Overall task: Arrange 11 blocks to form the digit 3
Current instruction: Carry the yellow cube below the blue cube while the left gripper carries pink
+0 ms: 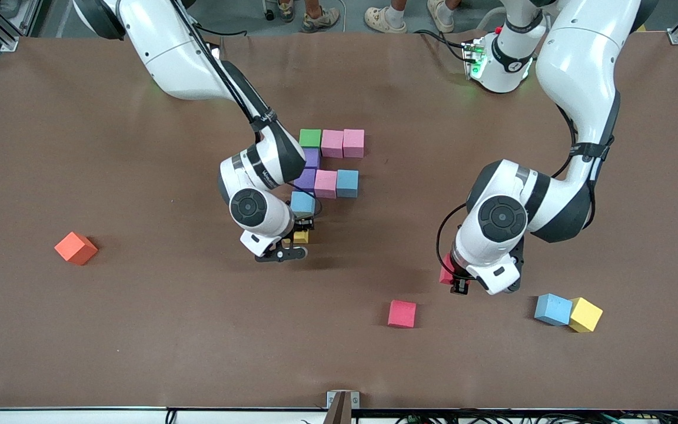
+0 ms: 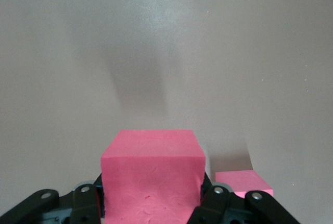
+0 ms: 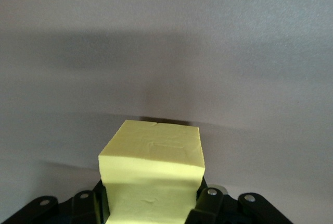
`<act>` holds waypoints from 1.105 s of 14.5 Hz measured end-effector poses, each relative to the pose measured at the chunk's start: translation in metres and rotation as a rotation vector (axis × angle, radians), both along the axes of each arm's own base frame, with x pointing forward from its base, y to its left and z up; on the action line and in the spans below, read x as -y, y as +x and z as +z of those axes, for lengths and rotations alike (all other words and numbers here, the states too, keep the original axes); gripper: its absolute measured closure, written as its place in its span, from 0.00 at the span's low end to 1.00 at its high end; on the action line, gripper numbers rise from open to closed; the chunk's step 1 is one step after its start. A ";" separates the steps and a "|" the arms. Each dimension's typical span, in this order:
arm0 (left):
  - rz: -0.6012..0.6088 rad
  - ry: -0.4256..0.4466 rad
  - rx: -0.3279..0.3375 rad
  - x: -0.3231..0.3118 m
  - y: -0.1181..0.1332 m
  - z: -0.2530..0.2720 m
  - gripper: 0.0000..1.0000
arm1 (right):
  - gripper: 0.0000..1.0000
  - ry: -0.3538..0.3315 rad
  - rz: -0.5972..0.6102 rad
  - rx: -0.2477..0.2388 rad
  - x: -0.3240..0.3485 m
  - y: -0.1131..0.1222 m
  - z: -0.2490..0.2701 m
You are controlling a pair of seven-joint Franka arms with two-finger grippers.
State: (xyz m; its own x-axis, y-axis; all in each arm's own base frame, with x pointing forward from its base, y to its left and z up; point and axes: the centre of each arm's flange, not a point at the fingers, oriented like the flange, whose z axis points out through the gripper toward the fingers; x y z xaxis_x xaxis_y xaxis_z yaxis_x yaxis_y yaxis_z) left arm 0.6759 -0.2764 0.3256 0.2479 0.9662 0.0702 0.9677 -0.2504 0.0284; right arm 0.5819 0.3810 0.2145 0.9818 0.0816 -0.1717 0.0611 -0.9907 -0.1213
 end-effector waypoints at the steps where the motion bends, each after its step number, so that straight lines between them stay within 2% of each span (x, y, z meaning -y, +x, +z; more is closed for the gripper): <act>1: 0.000 0.000 0.000 0.000 0.000 0.000 0.82 | 0.41 -0.001 0.002 -0.001 -0.001 -0.001 -0.001; 16: 0.003 -0.004 0.000 0.005 -0.002 0.000 0.82 | 0.41 -0.008 0.006 -0.013 -0.005 -0.007 -0.008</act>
